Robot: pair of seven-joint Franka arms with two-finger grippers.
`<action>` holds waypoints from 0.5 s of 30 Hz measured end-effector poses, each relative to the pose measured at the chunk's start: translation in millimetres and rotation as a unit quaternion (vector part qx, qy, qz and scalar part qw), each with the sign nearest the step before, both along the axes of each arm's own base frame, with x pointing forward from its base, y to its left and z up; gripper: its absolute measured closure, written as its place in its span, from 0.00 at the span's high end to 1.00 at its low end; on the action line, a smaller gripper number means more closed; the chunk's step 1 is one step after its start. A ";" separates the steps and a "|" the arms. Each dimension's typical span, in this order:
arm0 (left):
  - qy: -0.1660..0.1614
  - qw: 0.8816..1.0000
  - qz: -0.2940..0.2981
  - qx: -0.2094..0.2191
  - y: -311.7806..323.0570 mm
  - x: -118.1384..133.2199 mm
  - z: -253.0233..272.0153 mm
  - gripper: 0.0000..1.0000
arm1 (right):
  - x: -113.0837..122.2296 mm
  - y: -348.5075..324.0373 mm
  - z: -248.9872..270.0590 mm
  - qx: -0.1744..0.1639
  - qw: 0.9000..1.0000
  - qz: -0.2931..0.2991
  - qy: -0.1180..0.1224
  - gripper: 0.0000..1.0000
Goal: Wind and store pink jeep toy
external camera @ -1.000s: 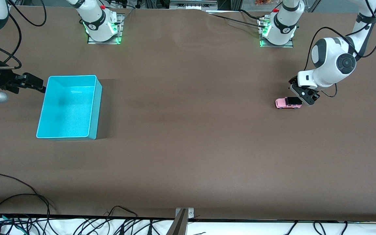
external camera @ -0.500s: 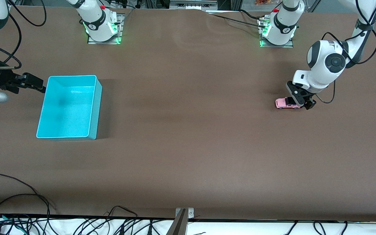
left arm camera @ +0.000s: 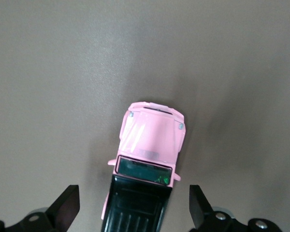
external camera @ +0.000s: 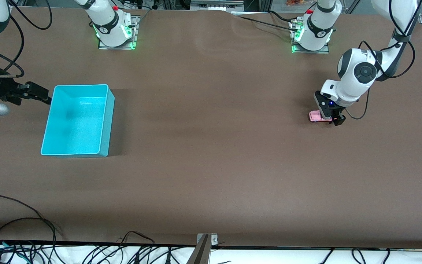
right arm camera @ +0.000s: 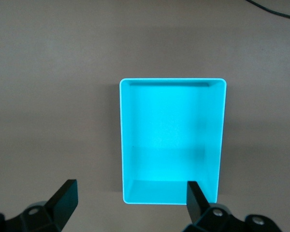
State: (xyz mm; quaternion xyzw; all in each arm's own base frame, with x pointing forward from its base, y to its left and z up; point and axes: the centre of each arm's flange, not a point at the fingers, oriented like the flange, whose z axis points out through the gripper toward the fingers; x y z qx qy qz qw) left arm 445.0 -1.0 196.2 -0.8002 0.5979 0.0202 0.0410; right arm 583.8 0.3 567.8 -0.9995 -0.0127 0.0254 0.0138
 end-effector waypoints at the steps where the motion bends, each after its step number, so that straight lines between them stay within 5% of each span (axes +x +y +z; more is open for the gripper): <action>1: -0.001 1.000 -0.001 0.000 -0.2 0.1 -0.6 1.00 | 0.0 0.0 0.0 0.000 1.000 0.000 0.000 1.00; 11: 0.000 1.000 -0.002 -0.002 -0.9 -0.8 -7.4 0.98 | 0.0 0.0 0.0 0.000 1.000 0.000 0.000 1.00; 15: 0.002 1.000 -0.002 -0.002 -0.9 -1.3 -9.0 0.81 | 0.0 0.0 0.0 0.000 1.000 0.000 0.000 1.00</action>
